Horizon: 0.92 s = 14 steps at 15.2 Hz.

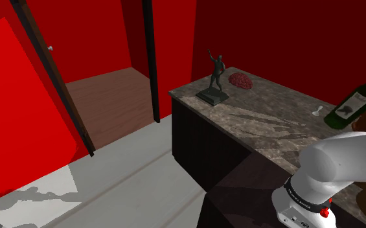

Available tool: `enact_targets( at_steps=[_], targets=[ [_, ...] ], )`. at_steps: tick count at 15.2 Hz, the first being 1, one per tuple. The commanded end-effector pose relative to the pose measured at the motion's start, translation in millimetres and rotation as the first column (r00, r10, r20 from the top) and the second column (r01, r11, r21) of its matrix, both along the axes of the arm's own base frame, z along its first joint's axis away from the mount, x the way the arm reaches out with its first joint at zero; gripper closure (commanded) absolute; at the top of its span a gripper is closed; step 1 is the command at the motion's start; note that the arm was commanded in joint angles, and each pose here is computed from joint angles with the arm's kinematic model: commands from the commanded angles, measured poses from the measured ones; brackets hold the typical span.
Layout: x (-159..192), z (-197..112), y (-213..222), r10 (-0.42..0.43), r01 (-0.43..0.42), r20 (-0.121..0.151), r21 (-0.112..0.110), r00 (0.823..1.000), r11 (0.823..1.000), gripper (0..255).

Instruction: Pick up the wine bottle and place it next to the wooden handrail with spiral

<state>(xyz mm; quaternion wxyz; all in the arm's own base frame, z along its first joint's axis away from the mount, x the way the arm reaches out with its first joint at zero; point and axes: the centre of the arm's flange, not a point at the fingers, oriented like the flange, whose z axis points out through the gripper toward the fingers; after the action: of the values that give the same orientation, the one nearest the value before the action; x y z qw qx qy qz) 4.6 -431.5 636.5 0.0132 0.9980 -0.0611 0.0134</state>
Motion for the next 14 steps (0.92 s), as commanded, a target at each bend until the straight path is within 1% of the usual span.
enact_targets(
  at_steps=[1, 14],
  targets=[
    [-14.0, -4.7, -0.2, 0.002, -0.002, 0.0, 0.0, 1.0, 1.0, 255],
    [-14.0, -73.4, -0.2, 0.002, -0.002, 0.0, 0.0, 1.0, 1.0, 255]
  ],
)
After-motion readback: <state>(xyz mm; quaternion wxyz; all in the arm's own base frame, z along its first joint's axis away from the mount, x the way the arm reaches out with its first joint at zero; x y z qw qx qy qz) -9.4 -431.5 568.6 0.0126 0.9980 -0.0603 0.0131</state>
